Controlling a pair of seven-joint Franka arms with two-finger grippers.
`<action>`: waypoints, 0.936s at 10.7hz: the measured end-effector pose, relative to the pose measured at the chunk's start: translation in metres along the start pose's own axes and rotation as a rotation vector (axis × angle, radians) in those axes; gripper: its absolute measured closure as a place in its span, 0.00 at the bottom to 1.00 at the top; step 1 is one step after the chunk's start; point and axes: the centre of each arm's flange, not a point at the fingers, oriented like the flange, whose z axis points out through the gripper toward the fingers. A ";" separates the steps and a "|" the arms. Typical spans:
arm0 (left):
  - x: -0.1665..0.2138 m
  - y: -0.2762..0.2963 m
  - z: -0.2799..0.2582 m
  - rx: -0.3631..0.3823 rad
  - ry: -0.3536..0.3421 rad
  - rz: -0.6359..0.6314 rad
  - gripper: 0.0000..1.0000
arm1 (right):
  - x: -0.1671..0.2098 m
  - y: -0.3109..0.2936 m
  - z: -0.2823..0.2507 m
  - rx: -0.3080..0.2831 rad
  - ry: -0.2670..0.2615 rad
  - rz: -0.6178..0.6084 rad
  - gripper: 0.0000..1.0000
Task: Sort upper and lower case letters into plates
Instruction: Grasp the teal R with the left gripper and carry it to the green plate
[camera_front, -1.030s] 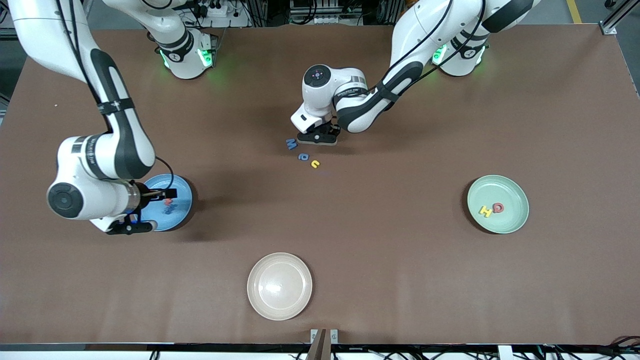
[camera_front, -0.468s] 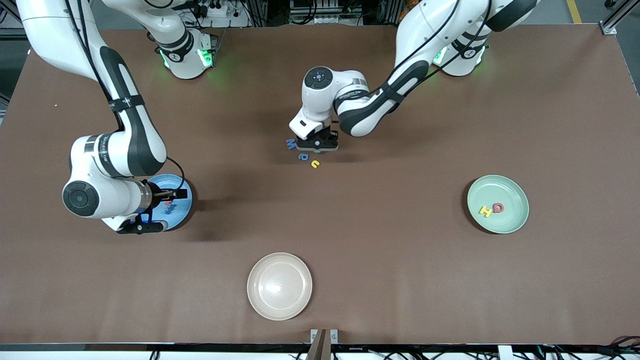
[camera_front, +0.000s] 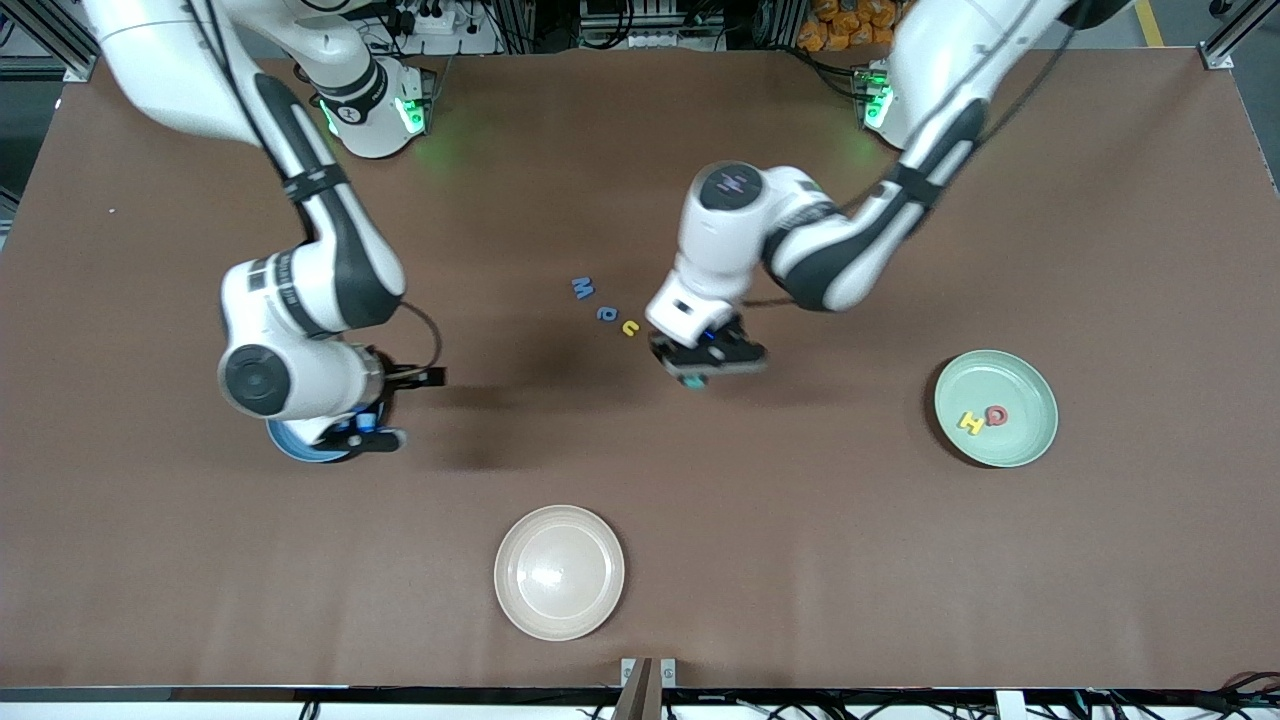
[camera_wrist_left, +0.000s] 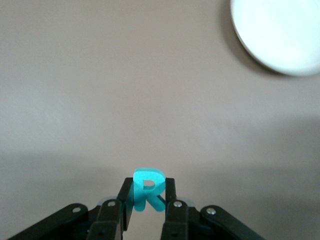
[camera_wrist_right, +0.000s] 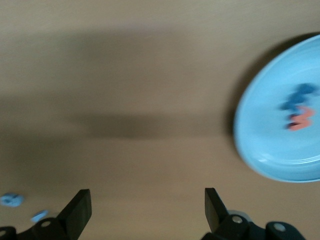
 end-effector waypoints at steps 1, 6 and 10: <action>0.024 -0.024 0.001 0.009 0.011 0.011 0.71 | -0.010 -0.030 0.004 -0.003 -0.004 -0.002 0.00; 0.089 -0.127 0.015 0.088 -0.001 0.044 0.71 | -0.097 -0.214 0.050 -0.009 0.132 -0.013 0.00; 0.129 -0.235 0.024 0.157 -0.046 0.158 0.71 | -0.137 -0.248 0.110 0.000 0.183 -0.044 0.00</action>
